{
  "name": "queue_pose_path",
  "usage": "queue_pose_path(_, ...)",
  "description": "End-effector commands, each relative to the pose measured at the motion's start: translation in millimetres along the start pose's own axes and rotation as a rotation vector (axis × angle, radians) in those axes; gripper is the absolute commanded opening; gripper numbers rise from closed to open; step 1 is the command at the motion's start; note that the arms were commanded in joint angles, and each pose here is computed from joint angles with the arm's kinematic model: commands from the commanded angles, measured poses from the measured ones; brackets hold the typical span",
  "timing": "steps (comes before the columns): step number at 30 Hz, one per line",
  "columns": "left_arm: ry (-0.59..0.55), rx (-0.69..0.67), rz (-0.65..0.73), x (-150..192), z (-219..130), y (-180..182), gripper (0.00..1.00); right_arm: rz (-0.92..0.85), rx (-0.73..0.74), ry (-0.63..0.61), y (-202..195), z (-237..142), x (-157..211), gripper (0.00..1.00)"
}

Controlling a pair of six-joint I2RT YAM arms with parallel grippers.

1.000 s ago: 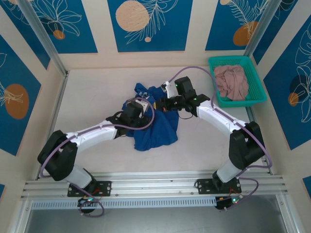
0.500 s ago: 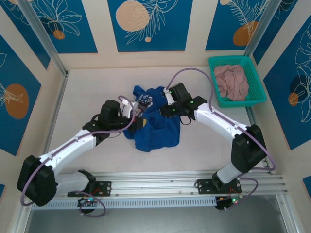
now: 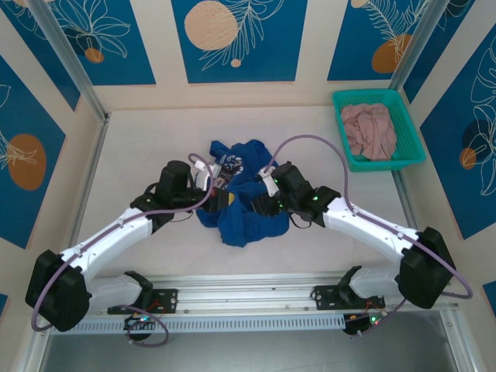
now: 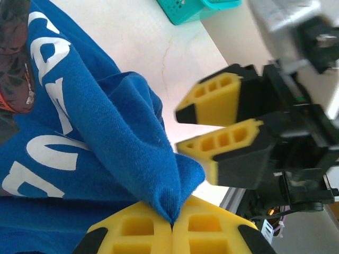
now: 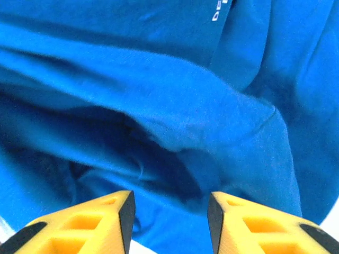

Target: Fold the inside-out t-shirt

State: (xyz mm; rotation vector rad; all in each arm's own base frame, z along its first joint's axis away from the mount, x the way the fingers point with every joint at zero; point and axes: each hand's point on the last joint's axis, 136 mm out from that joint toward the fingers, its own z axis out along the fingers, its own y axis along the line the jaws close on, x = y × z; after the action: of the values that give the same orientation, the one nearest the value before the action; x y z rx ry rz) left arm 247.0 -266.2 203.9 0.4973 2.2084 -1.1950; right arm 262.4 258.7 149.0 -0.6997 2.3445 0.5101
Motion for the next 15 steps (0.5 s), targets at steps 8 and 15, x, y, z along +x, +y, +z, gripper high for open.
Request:
queue_pose_path(8,-0.016,0.022,0.003,-1.4,-9.2,-8.2,0.0,0.029,0.018,-0.064,-0.3,48.9,-28.4,0.43)
queue_pose_path(15,-0.012,-0.031,0.0,3.3,-8.9,3.9,0.0,0.063,0.028,-0.18,-3.9,59.8,-56.5,0.15)
